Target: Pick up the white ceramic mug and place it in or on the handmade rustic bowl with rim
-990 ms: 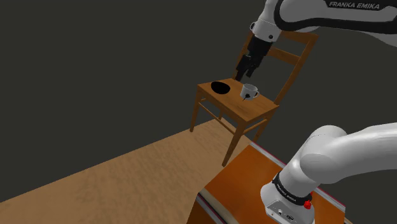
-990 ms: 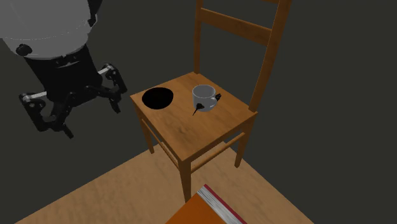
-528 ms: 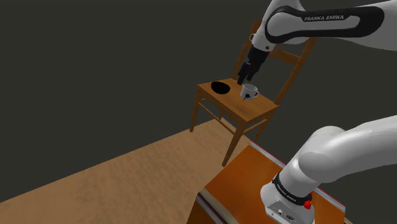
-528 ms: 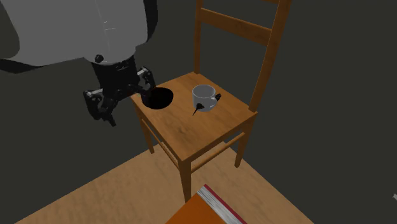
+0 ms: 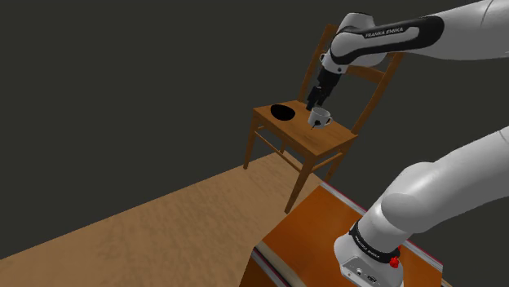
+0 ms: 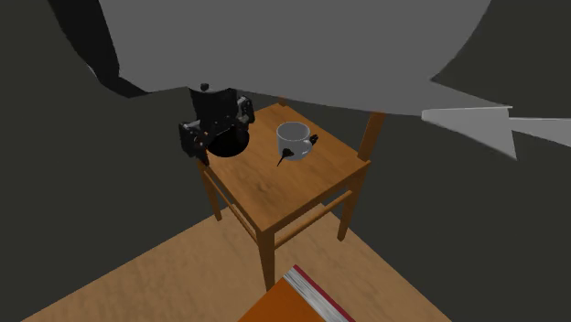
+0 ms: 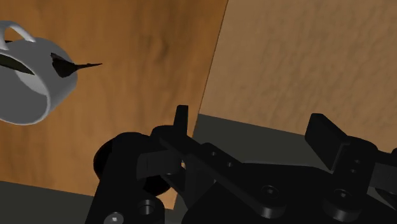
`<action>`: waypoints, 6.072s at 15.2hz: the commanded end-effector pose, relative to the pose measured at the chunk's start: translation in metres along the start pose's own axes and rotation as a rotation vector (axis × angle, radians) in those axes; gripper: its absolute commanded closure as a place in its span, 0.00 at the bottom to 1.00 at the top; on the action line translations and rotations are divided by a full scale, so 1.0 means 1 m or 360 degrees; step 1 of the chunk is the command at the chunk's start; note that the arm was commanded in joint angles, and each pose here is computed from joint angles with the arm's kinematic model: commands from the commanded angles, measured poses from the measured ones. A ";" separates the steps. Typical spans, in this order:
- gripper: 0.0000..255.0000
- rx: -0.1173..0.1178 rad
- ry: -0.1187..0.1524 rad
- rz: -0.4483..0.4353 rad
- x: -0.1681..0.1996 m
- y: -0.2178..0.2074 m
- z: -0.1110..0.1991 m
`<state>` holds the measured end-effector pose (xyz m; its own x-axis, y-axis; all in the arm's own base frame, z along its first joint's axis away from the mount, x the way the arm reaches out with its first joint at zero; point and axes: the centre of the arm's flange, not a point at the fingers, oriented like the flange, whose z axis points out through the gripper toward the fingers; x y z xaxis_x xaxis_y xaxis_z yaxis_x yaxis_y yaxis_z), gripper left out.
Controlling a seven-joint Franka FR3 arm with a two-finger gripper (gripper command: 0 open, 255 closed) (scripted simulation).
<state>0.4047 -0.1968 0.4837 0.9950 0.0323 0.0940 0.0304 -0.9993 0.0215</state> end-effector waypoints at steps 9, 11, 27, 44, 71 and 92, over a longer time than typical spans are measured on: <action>0.00 -0.0028 -0.0017 -0.0002 0.023 0.113 0.065; 0.00 -0.0033 -0.0021 -0.0002 0.028 0.136 0.077; 0.00 -0.0051 -0.0032 -0.0001 0.044 0.220 0.162; 1.00 -0.0051 -0.0032 -0.0001 0.044 0.220 0.162; 1.00 -0.0051 -0.0032 -0.0001 0.084 0.195 0.042; 1.00 -0.0051 -0.0032 -0.0001 0.192 0.079 0.092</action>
<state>0.6065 -0.2701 0.4168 0.9968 0.0322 0.0730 0.0283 -0.9982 0.0533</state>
